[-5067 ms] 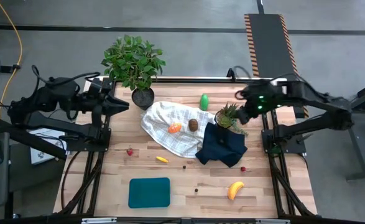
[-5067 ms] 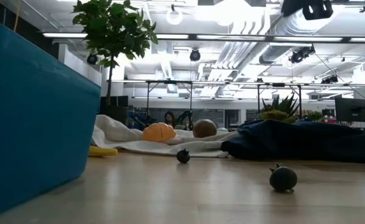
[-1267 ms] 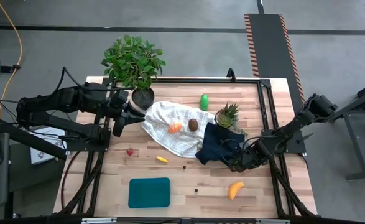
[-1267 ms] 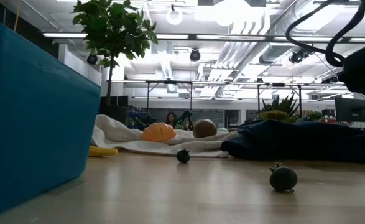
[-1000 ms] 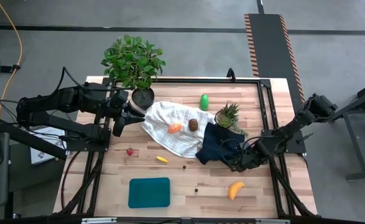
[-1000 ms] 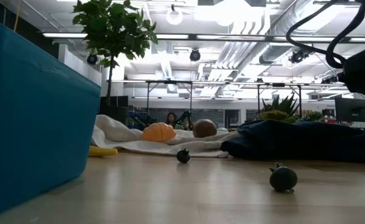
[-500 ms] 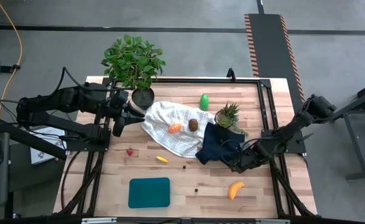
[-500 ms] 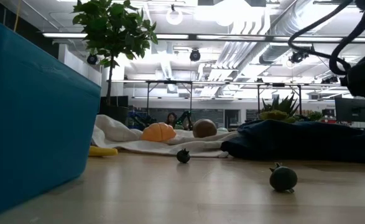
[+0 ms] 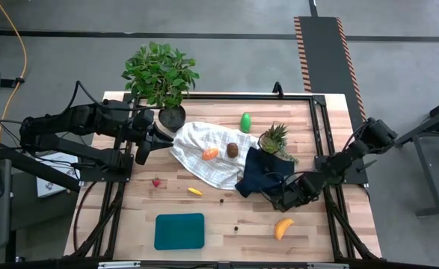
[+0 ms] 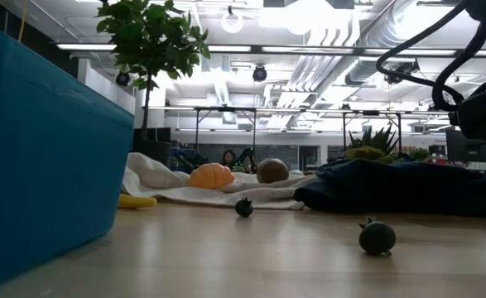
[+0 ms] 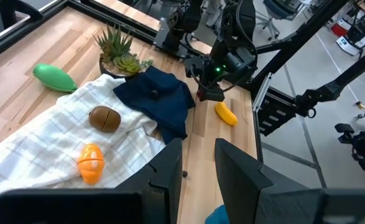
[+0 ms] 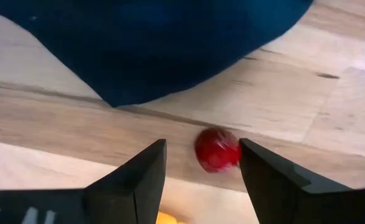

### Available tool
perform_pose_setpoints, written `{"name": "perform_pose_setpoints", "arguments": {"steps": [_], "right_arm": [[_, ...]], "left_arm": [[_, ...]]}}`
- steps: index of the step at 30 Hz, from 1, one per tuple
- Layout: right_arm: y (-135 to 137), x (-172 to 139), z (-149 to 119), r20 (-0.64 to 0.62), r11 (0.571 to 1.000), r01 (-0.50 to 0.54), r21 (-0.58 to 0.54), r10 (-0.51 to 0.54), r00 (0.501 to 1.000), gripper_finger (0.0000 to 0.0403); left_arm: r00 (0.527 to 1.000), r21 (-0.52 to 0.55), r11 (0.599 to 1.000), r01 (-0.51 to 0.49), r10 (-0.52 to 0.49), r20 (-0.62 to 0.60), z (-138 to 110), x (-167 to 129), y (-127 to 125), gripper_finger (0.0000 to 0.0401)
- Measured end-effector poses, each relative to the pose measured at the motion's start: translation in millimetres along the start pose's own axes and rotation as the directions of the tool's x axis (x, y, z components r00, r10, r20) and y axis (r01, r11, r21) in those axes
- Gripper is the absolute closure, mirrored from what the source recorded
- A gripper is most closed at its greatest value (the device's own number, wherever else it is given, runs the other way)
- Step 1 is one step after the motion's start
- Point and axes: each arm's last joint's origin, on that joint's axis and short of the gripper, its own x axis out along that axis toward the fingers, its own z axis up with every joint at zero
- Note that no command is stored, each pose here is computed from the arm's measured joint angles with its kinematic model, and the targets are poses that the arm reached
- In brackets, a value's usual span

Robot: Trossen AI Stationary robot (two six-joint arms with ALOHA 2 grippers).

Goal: Pick and placing Produce into tupperware
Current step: Put the cherry into the bin

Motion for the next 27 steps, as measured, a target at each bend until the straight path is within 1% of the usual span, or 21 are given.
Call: {"name": "perform_pose_setpoints", "arguments": {"steps": [4, 12, 16, 22, 24, 27], "right_arm": [[0, 0, 0, -0.002, 1.000, 0.006, -0.001, -0.006, 1.000, 0.0237], [0, 0, 0, -0.009, 1.000, 0.006, -0.002, -0.006, 1.000, 0.0305], [1, 0, -1, -0.013, 1.000, -0.003, -0.003, 0.003, 1.000, 0.0324], [7, -6, -3, -0.039, 0.997, -0.073, -0.013, 0.073, 0.997, 0.0328], [13, -15, -5, -0.045, 0.993, -0.117, -0.025, 0.116, 0.992, 0.0328], [25, -31, -5, -0.042, 0.977, -0.202, -0.063, 0.200, 0.979, 0.0329]], "left_arm": [[1.000, 0.000, 1.000, 0.000, 0.000, 0.000, 0, 0, 0, 0.0318], [1.000, 0.000, 1.000, 0.000, 0.000, 0.001, 0, 0, 0, 0.0318], [1.000, 0.000, 1.000, 0.001, -0.001, 0.001, 0, 0, 0, 0.0318], [1.000, 0.000, 1.000, 0.001, -0.001, 0.003, 0, 0, 0, 0.0318], [1.000, 0.000, 1.000, -0.002, 0.002, 0.004, 0, 0, 0, 0.0318], [0.999, 0.002, 0.999, -0.038, 0.038, 0.021, 1, 0, 1, 0.0318]]}}
